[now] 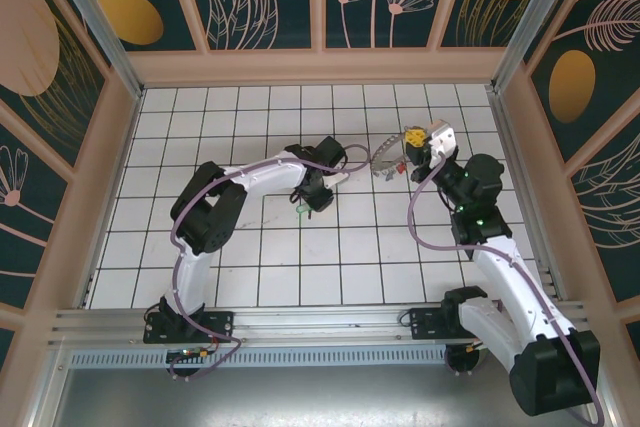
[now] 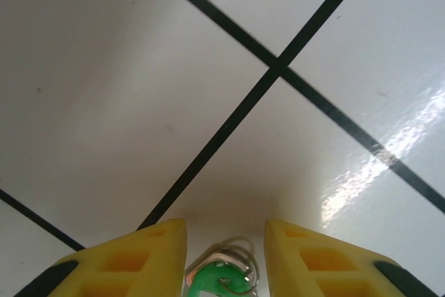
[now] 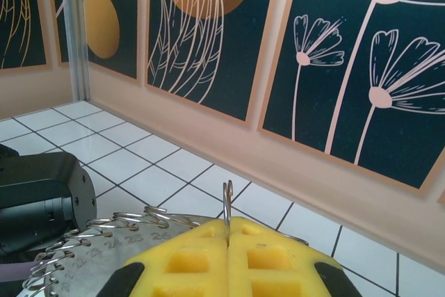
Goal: Put the keys on the keyring
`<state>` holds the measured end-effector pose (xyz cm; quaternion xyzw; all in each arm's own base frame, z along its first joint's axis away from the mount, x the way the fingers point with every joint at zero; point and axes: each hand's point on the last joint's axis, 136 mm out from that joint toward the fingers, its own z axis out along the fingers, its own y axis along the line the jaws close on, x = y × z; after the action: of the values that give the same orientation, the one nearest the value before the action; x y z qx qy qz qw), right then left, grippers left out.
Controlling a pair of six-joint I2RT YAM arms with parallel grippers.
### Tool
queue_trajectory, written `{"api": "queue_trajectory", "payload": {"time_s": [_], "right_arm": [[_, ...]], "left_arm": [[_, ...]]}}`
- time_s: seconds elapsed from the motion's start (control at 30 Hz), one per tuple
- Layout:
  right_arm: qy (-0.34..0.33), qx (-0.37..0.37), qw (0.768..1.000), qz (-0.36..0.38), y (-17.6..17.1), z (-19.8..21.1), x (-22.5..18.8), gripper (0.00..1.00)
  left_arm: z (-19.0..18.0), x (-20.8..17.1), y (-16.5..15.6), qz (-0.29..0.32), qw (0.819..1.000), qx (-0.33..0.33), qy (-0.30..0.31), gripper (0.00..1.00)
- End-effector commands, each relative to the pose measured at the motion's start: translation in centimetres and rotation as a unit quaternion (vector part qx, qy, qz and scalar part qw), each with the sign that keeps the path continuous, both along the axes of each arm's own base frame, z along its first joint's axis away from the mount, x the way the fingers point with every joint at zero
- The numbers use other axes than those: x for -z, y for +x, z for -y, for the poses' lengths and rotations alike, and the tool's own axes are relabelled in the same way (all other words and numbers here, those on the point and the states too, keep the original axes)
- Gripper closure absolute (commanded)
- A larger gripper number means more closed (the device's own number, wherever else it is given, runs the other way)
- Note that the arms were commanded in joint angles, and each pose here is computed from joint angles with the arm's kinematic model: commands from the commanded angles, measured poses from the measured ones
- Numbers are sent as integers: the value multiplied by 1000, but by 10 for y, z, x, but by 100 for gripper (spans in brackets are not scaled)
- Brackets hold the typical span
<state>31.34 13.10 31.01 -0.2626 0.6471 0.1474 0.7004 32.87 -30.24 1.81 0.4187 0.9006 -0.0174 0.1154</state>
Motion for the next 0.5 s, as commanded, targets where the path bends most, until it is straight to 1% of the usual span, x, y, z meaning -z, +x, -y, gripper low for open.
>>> {"api": "queue_trajectory", "payload": {"time_s": [0.0, 0.13, 0.2, 0.3, 0.37, 0.47], "right_arm": [[2, -3, 999, 42, -7, 2, -20, 100], [3, -2, 999, 41, -8, 4, -19, 100], [4, -1, 999, 39, -8, 4, -19, 100], [5, -1, 999, 41, -9, 5, -20, 100], [5, -2, 999, 41, -9, 4, -20, 100], [5, -1, 999, 39, -9, 5, -19, 100]], "left_arm": [[-11, 9, -3, -9, 999, -1, 34, 65], [-14, 10, -2, -4, 999, 2, 50, 66], [-15, 9, -2, -4, 999, 3, 51, 69], [-17, 8, -2, -1, 999, 2, 54, 71], [-18, 7, -3, 0, 998, 3, 56, 71], [-19, 2, -3, 5, 998, 3, 56, 66]]}}
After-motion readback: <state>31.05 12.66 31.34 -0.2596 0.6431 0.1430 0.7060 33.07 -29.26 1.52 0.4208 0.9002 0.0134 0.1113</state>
